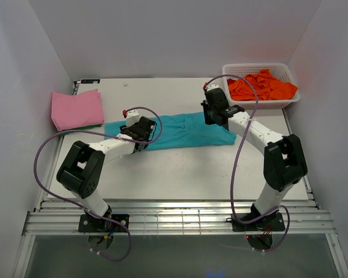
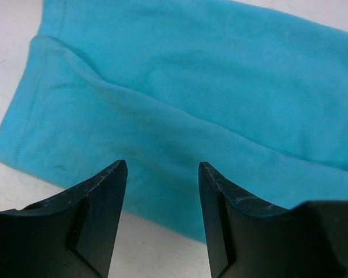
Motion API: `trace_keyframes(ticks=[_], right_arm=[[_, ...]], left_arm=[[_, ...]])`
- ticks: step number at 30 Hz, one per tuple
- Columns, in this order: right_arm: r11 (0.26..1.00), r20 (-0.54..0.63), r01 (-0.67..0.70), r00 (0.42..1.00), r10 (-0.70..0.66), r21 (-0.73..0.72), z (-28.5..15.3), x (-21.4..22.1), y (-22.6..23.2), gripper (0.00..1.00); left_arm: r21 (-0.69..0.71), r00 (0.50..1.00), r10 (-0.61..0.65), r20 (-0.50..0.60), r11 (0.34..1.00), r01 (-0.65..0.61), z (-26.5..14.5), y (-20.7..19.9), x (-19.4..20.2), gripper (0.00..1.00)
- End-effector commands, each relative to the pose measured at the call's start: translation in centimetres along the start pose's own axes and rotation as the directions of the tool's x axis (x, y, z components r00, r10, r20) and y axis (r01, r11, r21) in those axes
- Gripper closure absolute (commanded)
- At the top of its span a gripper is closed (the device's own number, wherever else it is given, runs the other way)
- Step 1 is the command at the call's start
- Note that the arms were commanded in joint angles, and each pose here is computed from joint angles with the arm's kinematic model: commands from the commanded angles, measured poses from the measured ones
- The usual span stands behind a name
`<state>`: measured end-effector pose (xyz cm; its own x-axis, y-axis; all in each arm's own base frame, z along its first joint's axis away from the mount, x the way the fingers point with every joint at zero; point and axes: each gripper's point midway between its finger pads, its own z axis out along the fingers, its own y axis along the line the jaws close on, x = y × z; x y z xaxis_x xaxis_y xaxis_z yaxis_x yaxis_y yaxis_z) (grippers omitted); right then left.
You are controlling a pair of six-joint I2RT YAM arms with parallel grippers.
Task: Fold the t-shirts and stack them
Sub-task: Fold the tshirt
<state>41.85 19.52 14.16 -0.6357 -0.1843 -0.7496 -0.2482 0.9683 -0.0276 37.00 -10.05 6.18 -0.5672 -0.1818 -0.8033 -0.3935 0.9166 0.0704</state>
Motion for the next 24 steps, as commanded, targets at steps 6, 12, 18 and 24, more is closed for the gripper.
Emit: trace_keyframes(ticks=[6,12,18,24], right_arm=[[0.993,-0.251,0.01,0.968,0.02,0.117,2.4,8.7,-1.6,0.92],[0.993,-0.267,-0.011,0.963,0.042,0.115,2.6,10.7,-1.6,0.92],[0.994,-0.291,-0.008,0.956,0.04,0.11,3.1,11.5,-1.4,0.92],[0.993,-0.307,-0.011,0.95,0.046,0.115,3.7,12.1,-1.4,0.92]], left_arm=[[-0.188,1.0,-0.007,-0.006,0.982,0.006,1.3,4.1,-0.3,0.48],[-0.202,0.999,-0.04,0.021,0.979,0.043,0.7,5.1,-0.4,0.93],[-0.21,0.999,-0.049,0.02,0.976,0.052,0.9,5.6,-0.1,1.0],[-0.216,0.999,-0.041,-0.004,0.976,0.039,1.2,5.6,0.6,1.0]])
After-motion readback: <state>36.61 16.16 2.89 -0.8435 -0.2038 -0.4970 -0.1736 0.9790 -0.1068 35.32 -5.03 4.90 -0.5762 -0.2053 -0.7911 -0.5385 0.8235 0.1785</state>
